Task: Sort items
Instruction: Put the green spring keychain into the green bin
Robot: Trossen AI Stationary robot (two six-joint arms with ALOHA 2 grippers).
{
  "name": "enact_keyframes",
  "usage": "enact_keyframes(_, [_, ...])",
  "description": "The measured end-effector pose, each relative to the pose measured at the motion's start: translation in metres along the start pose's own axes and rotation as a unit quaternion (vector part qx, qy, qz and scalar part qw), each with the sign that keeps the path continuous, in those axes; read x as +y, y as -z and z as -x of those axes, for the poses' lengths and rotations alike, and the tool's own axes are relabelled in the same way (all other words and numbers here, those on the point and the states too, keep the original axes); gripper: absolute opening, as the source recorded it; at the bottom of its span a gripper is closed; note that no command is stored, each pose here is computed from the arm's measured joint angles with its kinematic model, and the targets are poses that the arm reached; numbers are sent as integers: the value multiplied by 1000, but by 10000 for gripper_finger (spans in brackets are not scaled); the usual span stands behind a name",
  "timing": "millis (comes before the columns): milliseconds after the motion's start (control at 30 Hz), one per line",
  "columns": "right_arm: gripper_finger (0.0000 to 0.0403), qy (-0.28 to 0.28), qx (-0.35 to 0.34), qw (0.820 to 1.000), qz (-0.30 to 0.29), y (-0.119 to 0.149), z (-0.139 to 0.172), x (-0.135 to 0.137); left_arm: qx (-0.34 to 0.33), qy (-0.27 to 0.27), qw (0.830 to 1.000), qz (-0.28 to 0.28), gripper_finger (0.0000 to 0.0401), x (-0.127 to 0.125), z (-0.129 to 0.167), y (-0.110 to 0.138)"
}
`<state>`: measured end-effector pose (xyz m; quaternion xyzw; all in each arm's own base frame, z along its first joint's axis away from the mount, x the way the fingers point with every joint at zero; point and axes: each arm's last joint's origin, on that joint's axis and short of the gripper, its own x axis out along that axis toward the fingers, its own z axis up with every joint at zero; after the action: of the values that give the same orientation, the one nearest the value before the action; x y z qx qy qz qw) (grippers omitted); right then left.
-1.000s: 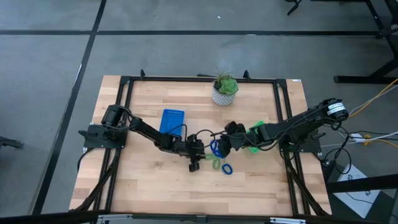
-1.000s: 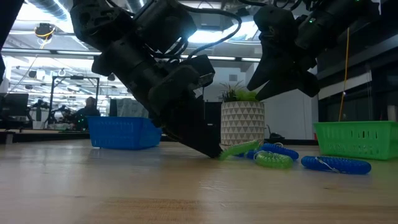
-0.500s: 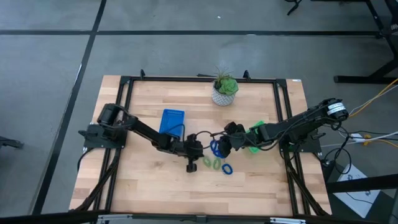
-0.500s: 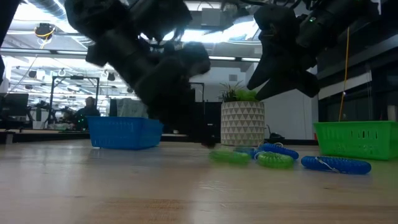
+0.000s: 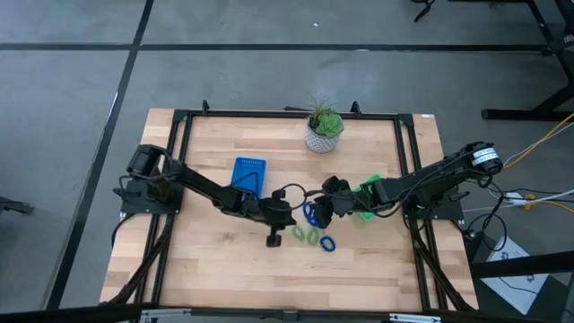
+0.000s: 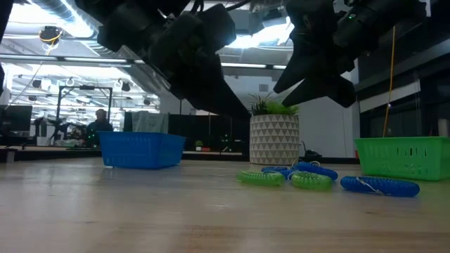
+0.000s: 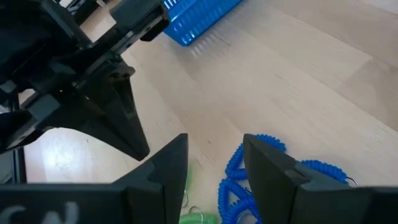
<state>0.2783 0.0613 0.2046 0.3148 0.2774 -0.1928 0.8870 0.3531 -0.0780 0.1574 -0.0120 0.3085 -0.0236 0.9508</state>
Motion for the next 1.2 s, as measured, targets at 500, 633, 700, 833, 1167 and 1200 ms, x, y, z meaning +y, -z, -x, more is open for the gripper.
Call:
enact_keyframes(500, [152,-12,16,999,30,1,0,1,-27,17,996,-84,147,-2,-21,8])
enact_keyframes(633, [152,-16,20,999,42,1,0,1,-25,19,995,-90,150,0,-29,14])
enact_keyframes(700, [152,-16,20,999,43,1,0,1,-16,21,996,-89,146,2,-33,19])
enact_keyframes(833, [152,-15,20,999,44,1,0,0,8,23,995,-92,137,3,-43,32])
enact_keyframes(1167, [152,-15,20,999,43,1,0,1,18,11,996,-81,112,4,-51,41])
enact_keyframes(1200, [152,-15,20,999,43,1,0,1,19,9,997,-75,107,4,-51,41])
